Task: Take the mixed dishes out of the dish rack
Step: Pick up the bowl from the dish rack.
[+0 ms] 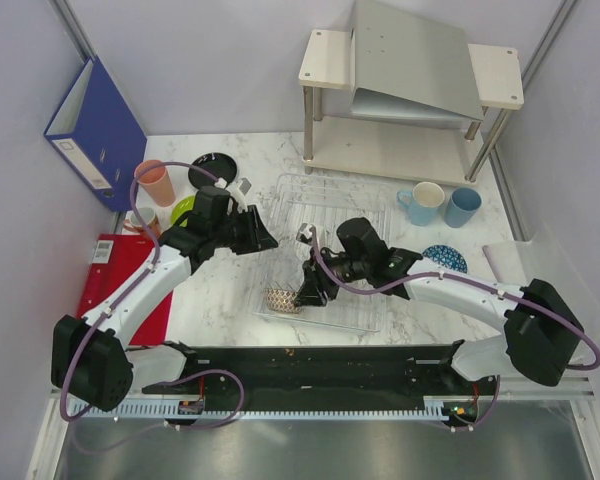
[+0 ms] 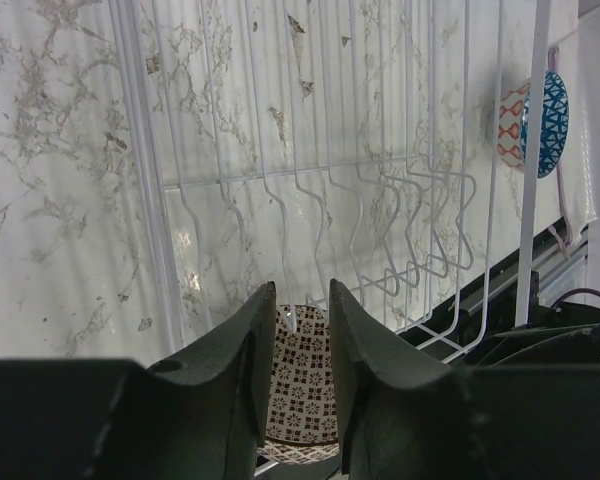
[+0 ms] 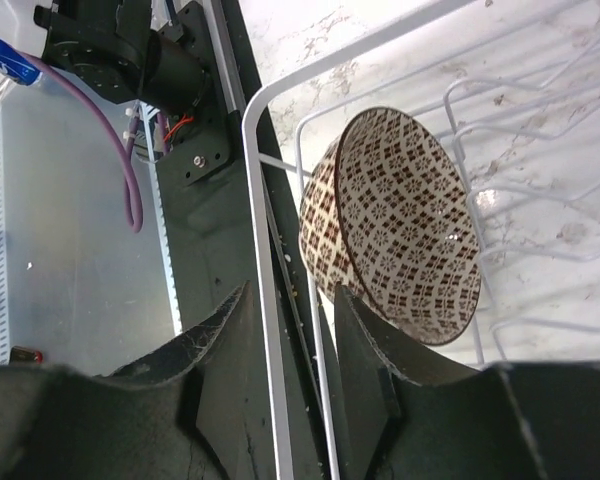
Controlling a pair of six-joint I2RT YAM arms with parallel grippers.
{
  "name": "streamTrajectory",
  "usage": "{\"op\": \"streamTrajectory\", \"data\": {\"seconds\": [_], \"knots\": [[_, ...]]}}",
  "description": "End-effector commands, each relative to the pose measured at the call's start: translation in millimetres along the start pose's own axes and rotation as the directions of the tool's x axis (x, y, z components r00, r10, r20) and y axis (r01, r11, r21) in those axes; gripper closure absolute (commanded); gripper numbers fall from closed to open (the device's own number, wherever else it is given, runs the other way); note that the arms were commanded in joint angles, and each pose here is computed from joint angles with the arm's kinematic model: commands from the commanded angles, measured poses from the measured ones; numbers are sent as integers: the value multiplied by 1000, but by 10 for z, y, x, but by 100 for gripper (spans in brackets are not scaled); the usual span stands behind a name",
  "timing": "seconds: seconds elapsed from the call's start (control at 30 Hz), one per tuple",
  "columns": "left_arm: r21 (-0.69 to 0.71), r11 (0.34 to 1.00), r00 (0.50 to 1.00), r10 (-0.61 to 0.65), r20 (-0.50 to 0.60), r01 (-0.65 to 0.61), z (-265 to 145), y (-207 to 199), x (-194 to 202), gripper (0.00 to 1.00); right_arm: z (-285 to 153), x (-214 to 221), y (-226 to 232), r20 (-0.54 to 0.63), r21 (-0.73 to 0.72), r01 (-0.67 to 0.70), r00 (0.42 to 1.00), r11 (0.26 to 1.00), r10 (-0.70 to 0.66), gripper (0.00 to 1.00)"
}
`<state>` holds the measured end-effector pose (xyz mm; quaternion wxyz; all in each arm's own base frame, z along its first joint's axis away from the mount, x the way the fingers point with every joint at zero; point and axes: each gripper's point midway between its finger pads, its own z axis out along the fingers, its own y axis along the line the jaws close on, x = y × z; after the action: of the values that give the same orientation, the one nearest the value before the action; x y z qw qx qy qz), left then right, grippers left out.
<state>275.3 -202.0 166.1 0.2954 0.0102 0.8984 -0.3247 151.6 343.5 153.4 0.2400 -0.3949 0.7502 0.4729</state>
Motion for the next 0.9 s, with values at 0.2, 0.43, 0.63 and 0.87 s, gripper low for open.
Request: {"op": "streamTrajectory", "data": {"seconds": [0.2,0.43,0.63,0.87], "knots": [[55,998,999,34,-8,-33,40,-57,48,65,182,-300,-50,59,15,100,993,995,-101,56],[30,1000,999,10,-52,-9,194,37,101,66,69,-471,17,117,42,130,984,991,-134,55],[-5,1000,997,-20,-81,20,293,137,164,67,-8,-546,-46,113,111,163,978,980,-176,45],[-7,1000,997,-20,-75,19,277,136,160,67,79,-434,-194,68,136,172,981,976,-182,44]]}}
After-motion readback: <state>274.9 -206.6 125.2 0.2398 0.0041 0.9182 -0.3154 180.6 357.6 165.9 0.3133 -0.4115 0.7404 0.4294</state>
